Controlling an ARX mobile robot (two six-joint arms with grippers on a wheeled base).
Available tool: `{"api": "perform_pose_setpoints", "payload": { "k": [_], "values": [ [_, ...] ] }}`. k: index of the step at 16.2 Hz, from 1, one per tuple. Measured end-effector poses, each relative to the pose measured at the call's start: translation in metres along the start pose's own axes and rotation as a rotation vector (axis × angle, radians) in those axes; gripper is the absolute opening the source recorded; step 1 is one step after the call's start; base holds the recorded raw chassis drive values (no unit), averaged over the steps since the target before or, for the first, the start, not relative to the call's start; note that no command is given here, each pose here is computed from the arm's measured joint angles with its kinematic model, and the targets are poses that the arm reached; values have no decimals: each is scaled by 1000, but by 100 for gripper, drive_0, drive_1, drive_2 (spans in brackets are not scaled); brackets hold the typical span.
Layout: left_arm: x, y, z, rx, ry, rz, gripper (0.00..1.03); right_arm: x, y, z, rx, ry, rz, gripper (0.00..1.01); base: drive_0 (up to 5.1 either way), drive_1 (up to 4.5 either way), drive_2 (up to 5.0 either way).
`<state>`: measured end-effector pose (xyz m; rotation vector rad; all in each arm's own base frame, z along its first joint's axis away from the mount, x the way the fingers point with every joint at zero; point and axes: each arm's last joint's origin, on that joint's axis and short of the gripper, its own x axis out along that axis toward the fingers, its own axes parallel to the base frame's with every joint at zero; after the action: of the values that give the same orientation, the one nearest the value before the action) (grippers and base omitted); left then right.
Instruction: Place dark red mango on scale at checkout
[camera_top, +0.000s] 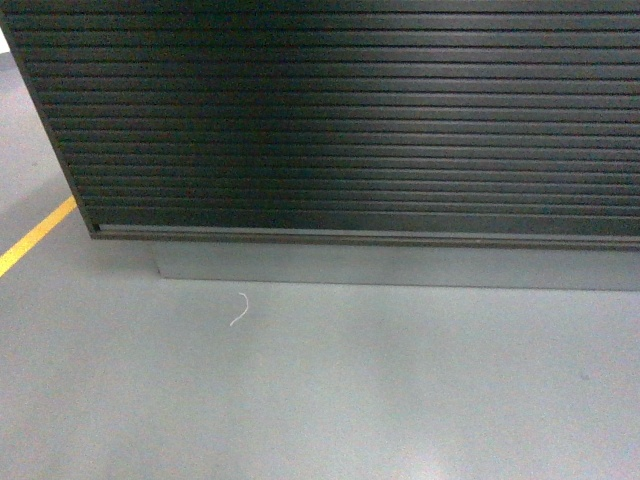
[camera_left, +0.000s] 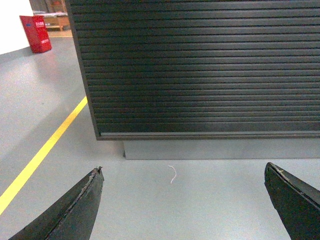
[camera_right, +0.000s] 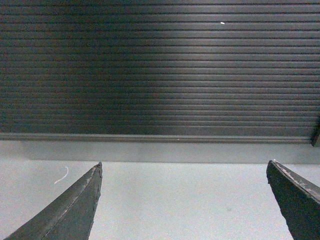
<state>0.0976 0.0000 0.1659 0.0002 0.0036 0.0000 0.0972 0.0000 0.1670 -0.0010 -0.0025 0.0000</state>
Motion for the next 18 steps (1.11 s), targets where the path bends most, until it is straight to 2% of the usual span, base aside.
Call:
{"api": "perform_pose_setpoints", "payload": {
  "k": [18],
  "values": [
    [0, 0, 0, 0, 0, 0, 98, 0, 0, 0, 0, 1, 0, 98, 1, 401, -399]
  ]
}}
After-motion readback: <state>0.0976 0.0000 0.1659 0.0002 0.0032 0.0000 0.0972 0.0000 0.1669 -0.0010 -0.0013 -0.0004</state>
